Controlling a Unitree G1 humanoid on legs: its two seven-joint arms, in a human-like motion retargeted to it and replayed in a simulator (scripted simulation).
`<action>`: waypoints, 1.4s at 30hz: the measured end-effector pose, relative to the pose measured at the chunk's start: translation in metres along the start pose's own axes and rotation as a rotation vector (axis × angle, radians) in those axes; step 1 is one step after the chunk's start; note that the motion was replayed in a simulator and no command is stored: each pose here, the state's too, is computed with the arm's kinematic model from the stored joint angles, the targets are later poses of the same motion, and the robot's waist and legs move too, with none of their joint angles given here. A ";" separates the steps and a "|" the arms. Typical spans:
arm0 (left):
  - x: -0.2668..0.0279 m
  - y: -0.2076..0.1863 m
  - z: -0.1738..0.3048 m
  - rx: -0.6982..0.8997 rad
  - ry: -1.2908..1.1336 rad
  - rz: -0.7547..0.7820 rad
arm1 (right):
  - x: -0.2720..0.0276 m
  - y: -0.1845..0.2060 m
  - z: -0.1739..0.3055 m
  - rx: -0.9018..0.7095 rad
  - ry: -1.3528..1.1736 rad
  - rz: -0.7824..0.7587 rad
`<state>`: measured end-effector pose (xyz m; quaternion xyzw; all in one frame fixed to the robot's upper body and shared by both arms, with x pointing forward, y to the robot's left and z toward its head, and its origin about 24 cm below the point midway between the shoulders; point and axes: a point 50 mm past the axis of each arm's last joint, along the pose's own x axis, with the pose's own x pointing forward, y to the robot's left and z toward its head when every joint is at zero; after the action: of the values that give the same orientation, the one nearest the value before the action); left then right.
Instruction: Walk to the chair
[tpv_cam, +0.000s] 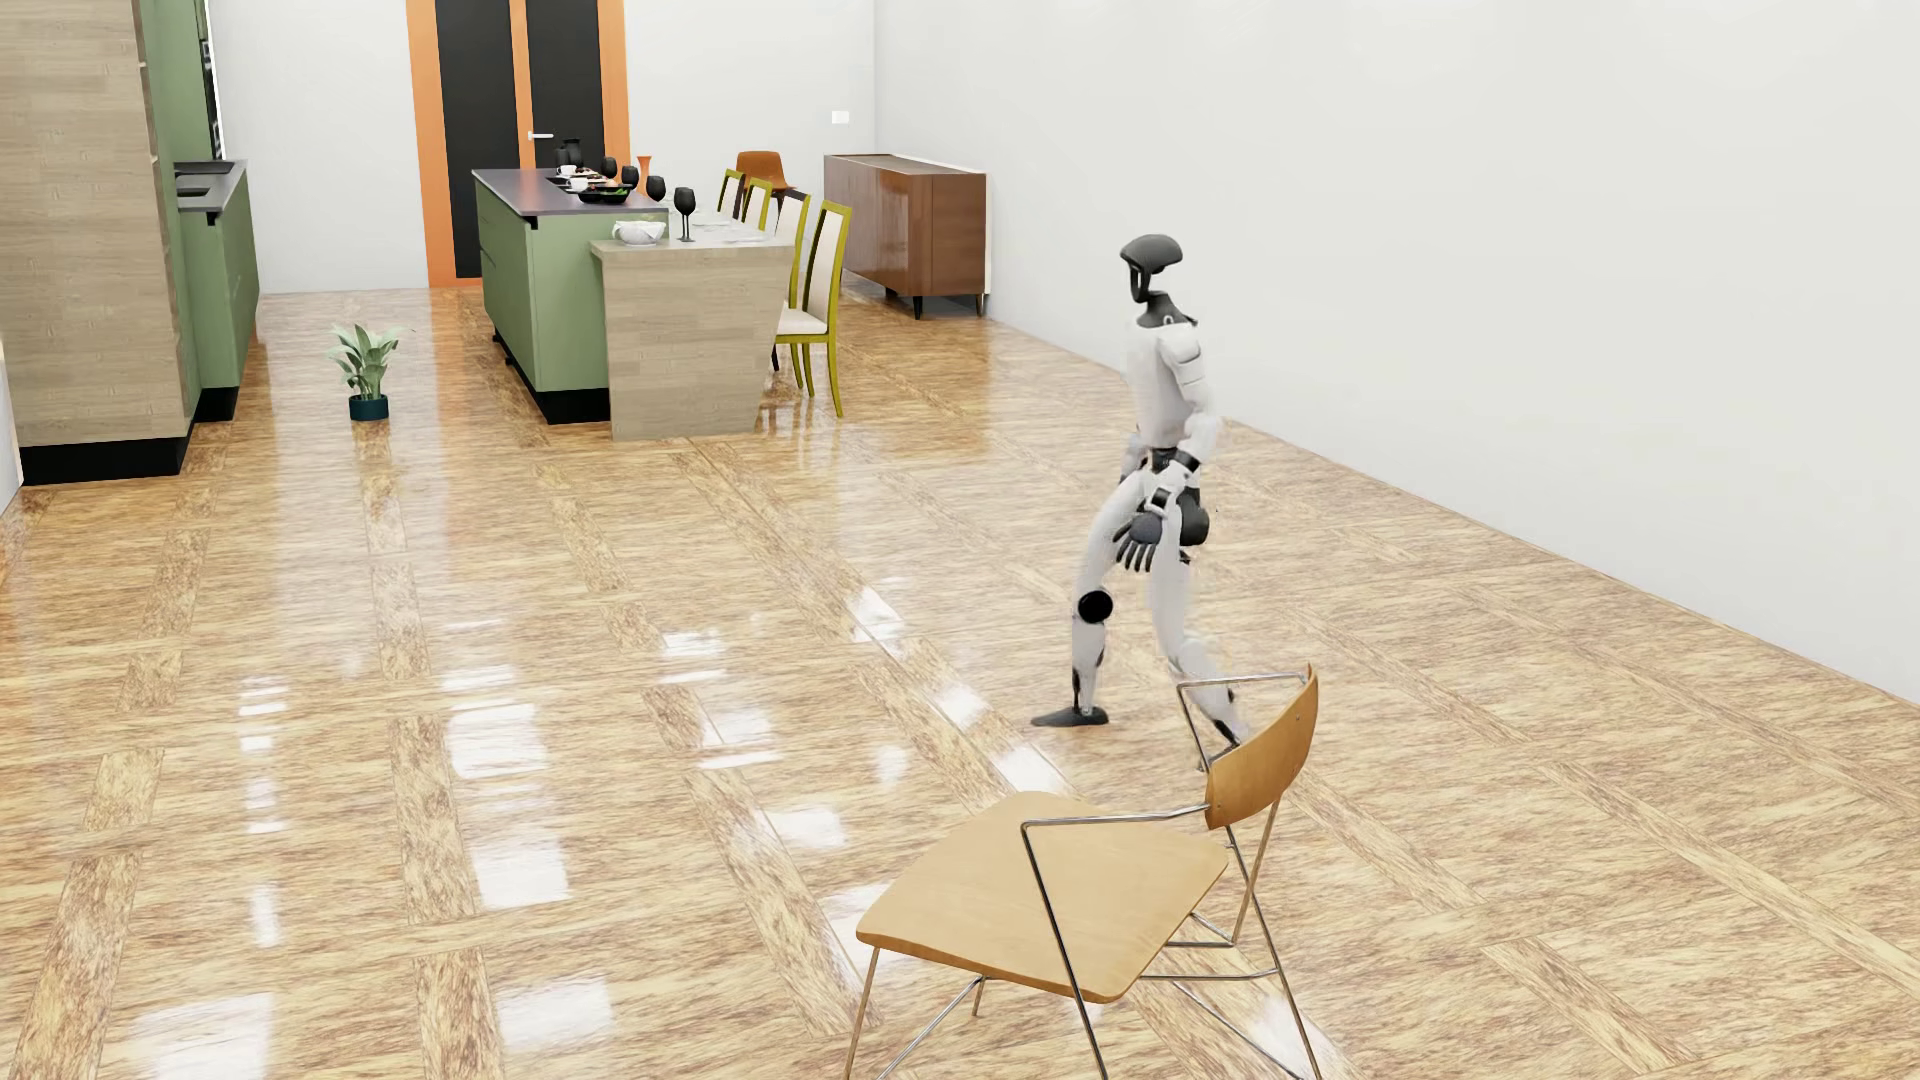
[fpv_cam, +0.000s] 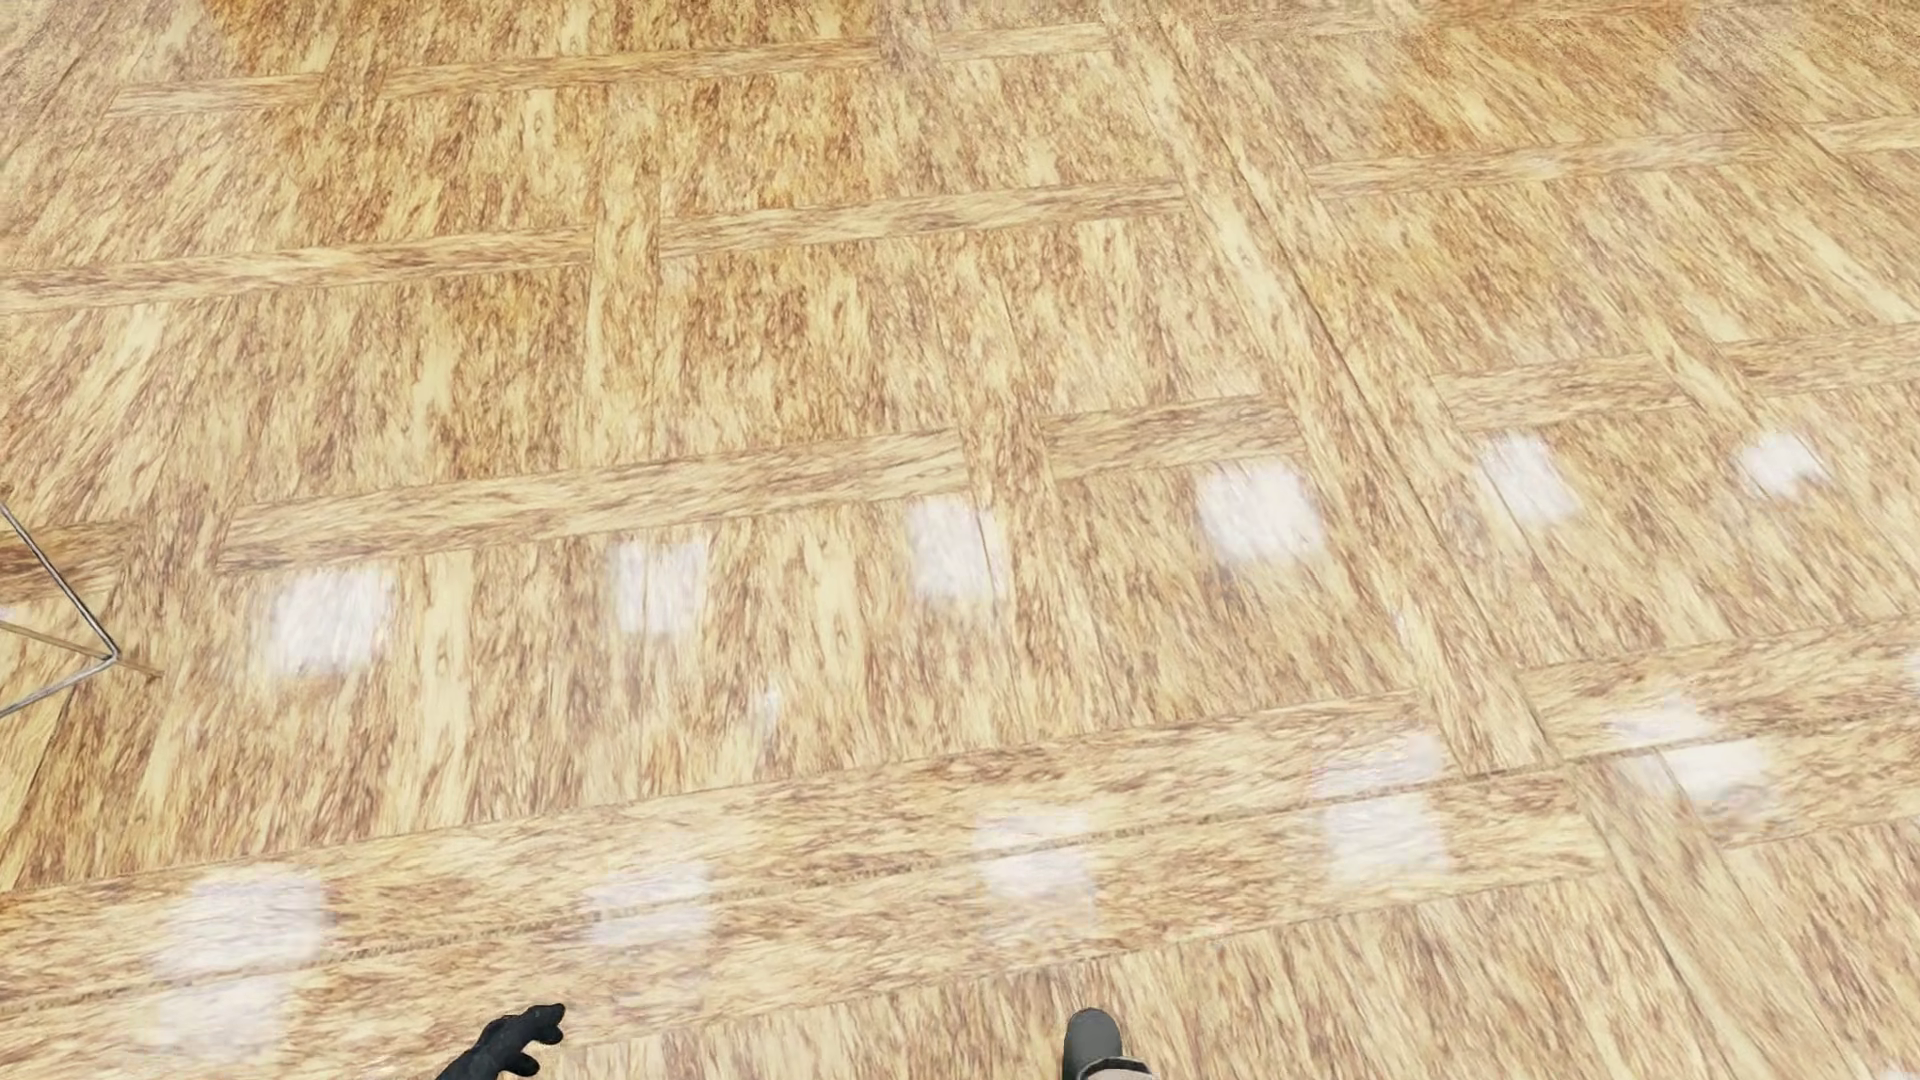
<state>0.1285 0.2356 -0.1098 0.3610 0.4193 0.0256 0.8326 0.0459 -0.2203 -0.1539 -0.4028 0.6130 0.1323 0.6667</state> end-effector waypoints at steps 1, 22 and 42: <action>-0.004 -0.002 -0.010 -0.038 0.044 0.024 | 0.001 -0.003 0.009 -0.019 -0.015 -0.021; -0.035 -0.066 -0.055 -0.079 0.309 -0.242 | -0.004 -0.083 0.101 -0.240 -0.253 -0.185; -0.013 -0.044 0.069 0.261 -0.368 -0.235 | -0.020 -0.048 0.064 0.020 -0.335 -0.287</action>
<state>0.1581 0.1584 -0.1011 0.4127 0.2993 -0.1917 0.8387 0.1194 -0.2004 -0.1226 -0.4514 0.4315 0.0951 0.7752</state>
